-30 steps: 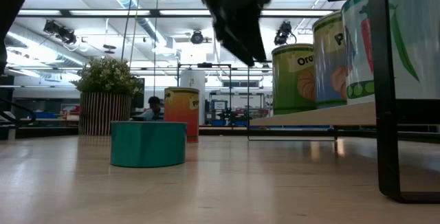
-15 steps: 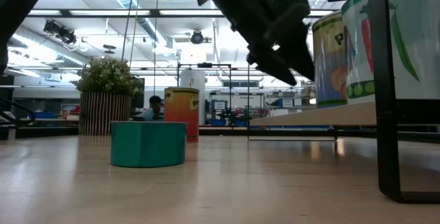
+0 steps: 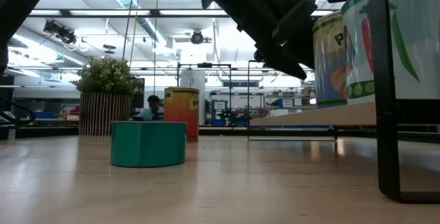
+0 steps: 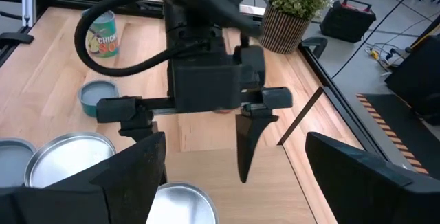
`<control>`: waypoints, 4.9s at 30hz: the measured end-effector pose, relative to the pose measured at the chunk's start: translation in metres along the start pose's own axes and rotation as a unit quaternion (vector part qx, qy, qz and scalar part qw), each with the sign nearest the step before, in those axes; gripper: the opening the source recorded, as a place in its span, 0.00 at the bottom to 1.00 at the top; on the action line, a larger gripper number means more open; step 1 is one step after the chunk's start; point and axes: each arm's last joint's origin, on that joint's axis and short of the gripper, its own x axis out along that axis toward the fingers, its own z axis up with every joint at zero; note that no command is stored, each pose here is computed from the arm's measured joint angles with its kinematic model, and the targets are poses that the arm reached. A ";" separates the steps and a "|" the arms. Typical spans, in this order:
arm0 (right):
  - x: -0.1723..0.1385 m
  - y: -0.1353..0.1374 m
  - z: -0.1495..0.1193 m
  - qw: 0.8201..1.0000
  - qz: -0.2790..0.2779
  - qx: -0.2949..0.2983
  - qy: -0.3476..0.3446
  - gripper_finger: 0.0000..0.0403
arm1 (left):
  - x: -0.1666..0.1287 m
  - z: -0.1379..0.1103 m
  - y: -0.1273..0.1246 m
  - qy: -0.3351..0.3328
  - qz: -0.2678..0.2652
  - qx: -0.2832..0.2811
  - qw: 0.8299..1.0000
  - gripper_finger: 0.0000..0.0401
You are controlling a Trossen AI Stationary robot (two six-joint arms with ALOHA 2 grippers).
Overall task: Pick and place cans onto a shelf
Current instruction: Put the canned oranges on the shelf, then put the canned pineapple on the shelf
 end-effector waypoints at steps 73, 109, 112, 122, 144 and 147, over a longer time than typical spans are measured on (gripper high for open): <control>0.000 0.001 0.002 1.000 0.019 0.014 -0.006 0.89 | -0.115 -0.152 0.064 0.108 0.071 -0.110 0.986 0.98; 0.001 0.000 0.001 1.000 0.011 0.004 -0.002 0.89 | -0.093 -0.046 0.015 -0.033 -0.049 -0.073 0.996 0.80; 0.001 0.000 0.001 1.000 0.011 0.003 -0.003 0.89 | -0.076 -0.035 0.006 -0.035 -0.070 -0.053 0.996 0.80; 0.000 0.000 0.001 1.000 0.011 0.003 -0.002 0.89 | -0.030 -0.020 -0.015 -0.032 -0.128 0.007 0.991 0.83; 0.000 0.000 0.001 1.000 0.012 0.004 -0.003 0.89 | -0.036 -0.024 -0.012 0.006 -0.102 0.063 0.993 0.88; 0.000 0.000 0.001 1.000 0.012 0.004 -0.003 0.89 | -0.037 -0.026 -0.012 0.017 -0.103 0.078 0.991 0.88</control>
